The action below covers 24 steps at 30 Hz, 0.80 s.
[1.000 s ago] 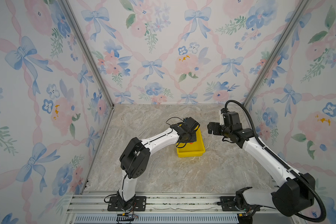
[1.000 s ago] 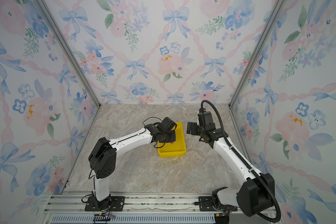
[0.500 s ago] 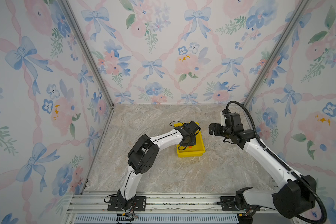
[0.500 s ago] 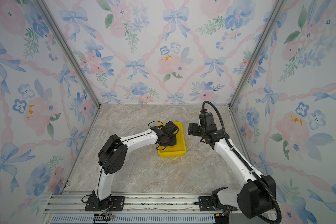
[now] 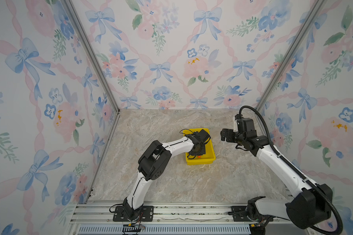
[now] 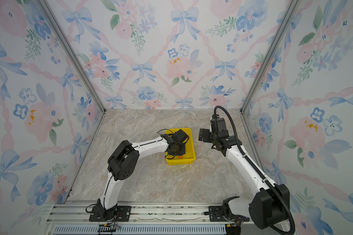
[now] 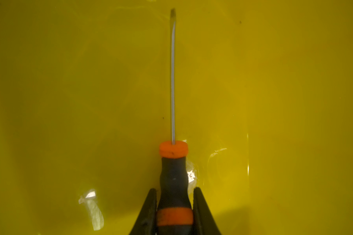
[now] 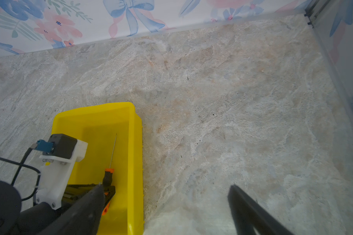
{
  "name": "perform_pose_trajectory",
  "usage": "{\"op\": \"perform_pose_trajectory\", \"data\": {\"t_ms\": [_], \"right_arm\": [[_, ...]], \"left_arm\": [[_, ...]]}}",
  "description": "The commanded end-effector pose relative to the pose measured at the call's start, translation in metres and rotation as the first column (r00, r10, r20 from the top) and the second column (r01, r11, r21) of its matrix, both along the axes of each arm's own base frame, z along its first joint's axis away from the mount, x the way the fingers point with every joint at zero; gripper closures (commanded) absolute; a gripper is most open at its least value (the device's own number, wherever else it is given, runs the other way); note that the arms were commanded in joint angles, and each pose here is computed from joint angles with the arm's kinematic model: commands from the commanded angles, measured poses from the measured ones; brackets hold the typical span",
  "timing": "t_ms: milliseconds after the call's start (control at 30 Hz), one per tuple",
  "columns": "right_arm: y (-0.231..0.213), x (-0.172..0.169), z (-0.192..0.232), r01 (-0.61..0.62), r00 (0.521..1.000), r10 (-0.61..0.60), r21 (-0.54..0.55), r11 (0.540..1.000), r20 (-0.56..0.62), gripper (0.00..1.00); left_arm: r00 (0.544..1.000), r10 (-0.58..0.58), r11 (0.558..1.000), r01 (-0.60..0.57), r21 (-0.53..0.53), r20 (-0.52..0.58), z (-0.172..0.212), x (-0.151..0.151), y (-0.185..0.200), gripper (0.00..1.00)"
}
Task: Put the screwdriver in the bin
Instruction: 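Open the left gripper to release the screwdriver into the bin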
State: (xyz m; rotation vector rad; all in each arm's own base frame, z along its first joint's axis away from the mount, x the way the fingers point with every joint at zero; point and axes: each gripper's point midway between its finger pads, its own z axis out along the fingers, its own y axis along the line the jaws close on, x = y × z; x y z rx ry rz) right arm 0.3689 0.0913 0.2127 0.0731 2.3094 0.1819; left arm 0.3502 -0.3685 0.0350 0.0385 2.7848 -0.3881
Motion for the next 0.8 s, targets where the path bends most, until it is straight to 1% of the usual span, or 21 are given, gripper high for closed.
{"op": "perform_pose_trajectory", "data": {"t_ms": [0,167,233,267,400,467,600,767], "right_arm": [[-0.006,-0.003,0.0,0.009,1.0,-0.009,-0.007,1.0,0.002,0.03],[-0.007,-0.003,0.002,0.016,1.0,-0.016,-0.008,1.0,0.01,0.03],[-0.009,-0.003,0.004,0.022,1.0,-0.022,-0.01,1.0,0.017,0.03],[-0.01,-0.003,0.006,0.026,0.999,-0.026,-0.011,1.0,0.021,0.03],[-0.011,-0.003,0.012,0.034,0.999,-0.034,-0.009,0.999,0.037,0.03],[-0.012,-0.004,0.015,0.039,0.998,-0.038,-0.012,0.999,0.041,0.03],[-0.015,-0.004,0.022,0.047,0.997,-0.047,-0.012,0.999,0.058,0.03],[-0.016,-0.005,0.024,0.054,0.997,-0.053,-0.014,0.998,0.055,0.03]], "left_arm": [[1.0,0.009,1.0,-0.009,0.011,-0.008,-0.005,0.003,0.001,0.9],[1.0,0.009,1.0,-0.009,0.018,-0.019,-0.011,0.002,0.003,0.85],[1.0,0.011,1.0,-0.011,0.017,-0.016,-0.009,0.003,0.003,0.78],[1.0,0.012,1.0,-0.012,0.016,-0.015,-0.009,0.004,0.004,0.76],[1.0,0.007,1.0,-0.007,-0.002,-0.009,-0.002,0.005,0.001,0.75],[1.0,0.002,1.0,-0.002,-0.009,-0.002,0.003,0.006,0.0,0.72],[1.0,-0.005,1.0,0.006,-0.028,0.029,0.021,0.008,-0.001,0.6],[0.997,-0.026,0.998,0.031,-0.06,0.072,0.046,0.011,-0.005,0.51]]}}
